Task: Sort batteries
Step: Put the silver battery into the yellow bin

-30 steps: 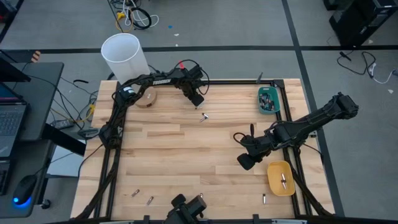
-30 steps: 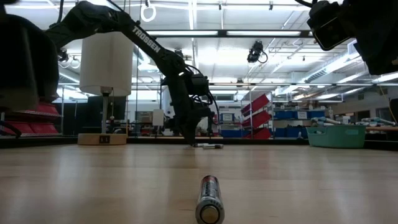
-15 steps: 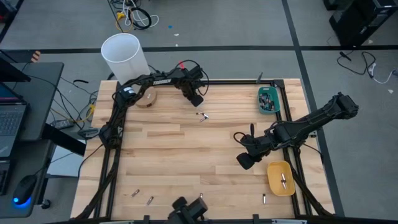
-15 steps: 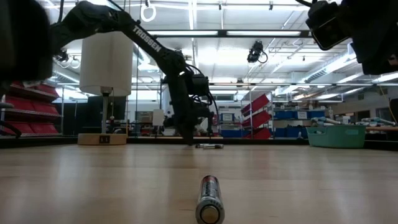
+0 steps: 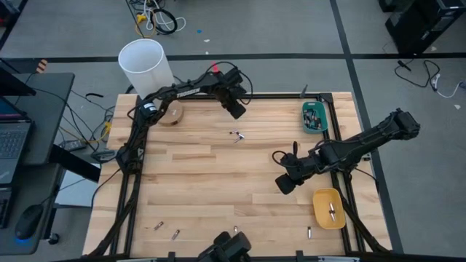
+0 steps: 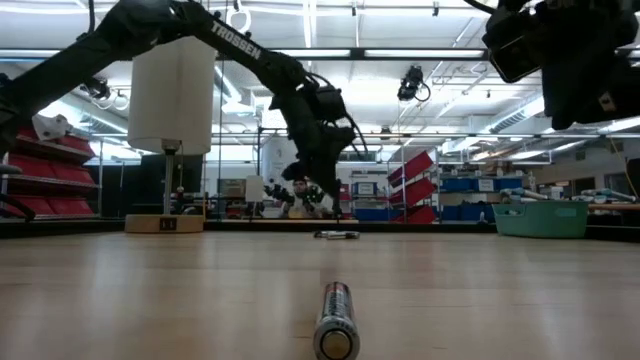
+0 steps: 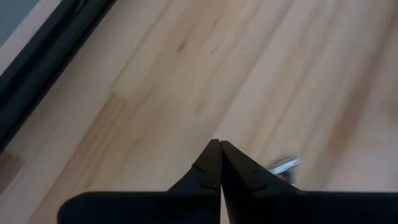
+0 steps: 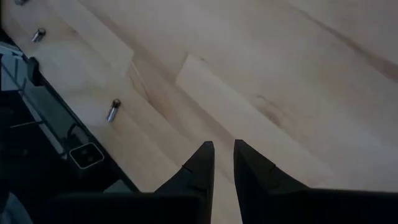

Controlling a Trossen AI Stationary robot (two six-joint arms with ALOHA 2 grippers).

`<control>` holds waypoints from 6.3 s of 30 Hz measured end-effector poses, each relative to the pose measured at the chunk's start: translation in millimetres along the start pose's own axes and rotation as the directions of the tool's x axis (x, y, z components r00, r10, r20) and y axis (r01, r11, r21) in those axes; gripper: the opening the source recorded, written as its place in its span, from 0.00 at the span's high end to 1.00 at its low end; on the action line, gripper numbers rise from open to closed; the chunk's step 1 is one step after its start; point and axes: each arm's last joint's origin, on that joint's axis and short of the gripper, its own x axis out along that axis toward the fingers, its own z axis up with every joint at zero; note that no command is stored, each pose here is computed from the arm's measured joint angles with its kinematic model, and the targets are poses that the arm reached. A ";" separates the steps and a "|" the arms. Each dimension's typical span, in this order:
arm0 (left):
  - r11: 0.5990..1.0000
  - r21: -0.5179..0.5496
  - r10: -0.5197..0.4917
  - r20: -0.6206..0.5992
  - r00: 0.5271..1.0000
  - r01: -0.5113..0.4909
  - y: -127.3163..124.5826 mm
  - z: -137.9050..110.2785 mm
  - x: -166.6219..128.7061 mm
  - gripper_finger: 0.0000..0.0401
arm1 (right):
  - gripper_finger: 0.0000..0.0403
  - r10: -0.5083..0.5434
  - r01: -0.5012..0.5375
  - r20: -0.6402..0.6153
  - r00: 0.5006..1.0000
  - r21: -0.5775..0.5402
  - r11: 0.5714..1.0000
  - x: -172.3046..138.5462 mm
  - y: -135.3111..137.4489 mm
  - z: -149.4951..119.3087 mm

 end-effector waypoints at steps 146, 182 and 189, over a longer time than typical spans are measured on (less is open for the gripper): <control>0.975 0.162 0.158 -0.023 0.987 -0.152 -102.4 -184.3 -63.1 0.92 | 0.90 -0.291 0.363 0.221 0.931 -0.644 0.673 106.4 -22.5 258.6; 0.965 0.193 0.180 -0.011 0.984 -0.175 -103.9 -184.9 -63.0 0.92 | 0.74 -0.326 0.389 0.219 0.920 -0.607 0.692 111.9 -15.9 245.7; 0.959 0.215 0.191 -0.005 0.981 -0.186 -103.1 -184.4 -63.1 0.93 | 0.83 -0.347 0.401 0.210 0.914 -0.592 0.699 116.4 -18.8 245.7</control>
